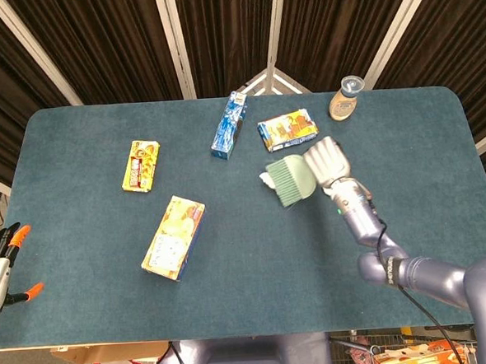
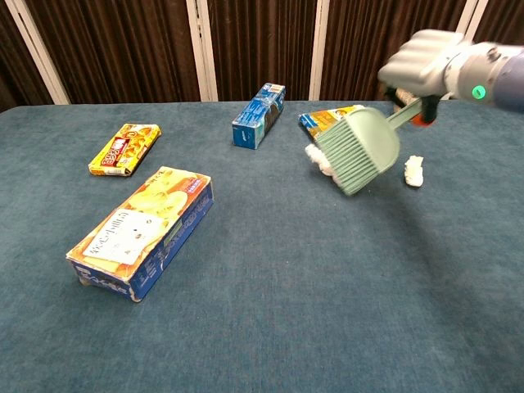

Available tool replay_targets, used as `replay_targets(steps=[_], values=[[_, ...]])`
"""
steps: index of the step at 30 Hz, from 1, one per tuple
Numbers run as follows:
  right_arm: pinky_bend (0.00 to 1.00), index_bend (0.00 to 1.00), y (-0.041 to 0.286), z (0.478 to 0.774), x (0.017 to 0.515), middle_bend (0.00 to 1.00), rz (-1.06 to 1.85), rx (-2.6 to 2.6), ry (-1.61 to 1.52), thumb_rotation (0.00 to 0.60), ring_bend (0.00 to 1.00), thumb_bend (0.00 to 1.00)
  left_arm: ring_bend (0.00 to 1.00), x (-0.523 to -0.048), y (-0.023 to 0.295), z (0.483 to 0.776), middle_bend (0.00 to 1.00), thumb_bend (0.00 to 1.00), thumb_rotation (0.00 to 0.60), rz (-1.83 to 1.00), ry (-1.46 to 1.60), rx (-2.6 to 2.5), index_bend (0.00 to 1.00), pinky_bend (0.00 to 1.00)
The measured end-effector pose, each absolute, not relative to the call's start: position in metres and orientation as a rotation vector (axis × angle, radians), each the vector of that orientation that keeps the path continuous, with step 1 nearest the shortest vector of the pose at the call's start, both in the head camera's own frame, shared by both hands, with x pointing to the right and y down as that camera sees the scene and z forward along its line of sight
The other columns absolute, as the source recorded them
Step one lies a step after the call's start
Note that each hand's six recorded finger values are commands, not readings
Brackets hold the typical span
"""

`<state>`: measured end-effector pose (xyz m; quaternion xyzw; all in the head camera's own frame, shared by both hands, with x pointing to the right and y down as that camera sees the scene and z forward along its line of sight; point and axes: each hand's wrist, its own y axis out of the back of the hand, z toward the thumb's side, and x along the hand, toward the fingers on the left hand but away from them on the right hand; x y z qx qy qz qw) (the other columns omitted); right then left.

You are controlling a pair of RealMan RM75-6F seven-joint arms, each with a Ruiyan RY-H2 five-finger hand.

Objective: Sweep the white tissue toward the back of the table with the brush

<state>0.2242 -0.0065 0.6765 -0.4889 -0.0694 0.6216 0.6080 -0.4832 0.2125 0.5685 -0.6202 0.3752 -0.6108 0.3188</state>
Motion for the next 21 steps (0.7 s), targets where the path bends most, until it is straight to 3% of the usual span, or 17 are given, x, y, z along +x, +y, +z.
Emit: replay_targets(steps=[11,21], values=[[0.97,0.84,-0.04,0.629,0.292,1.0,1.547,-0.873,-0.203,0.6,1.0,0.73,0.0,-0.481,0.212,0.568,0.0,0.0,0.6,-1.59,0.98,-1.621,0.0,0.0],[0.97,0.84,-0.021,0.599,0.292,1.0,1.497,-0.945,-0.268,0.6,1.0,0.73,0.0,-0.477,0.212,0.568,0.0,0.0,0.6,-1.574,0.971,-1.627,0.0,0.0]])
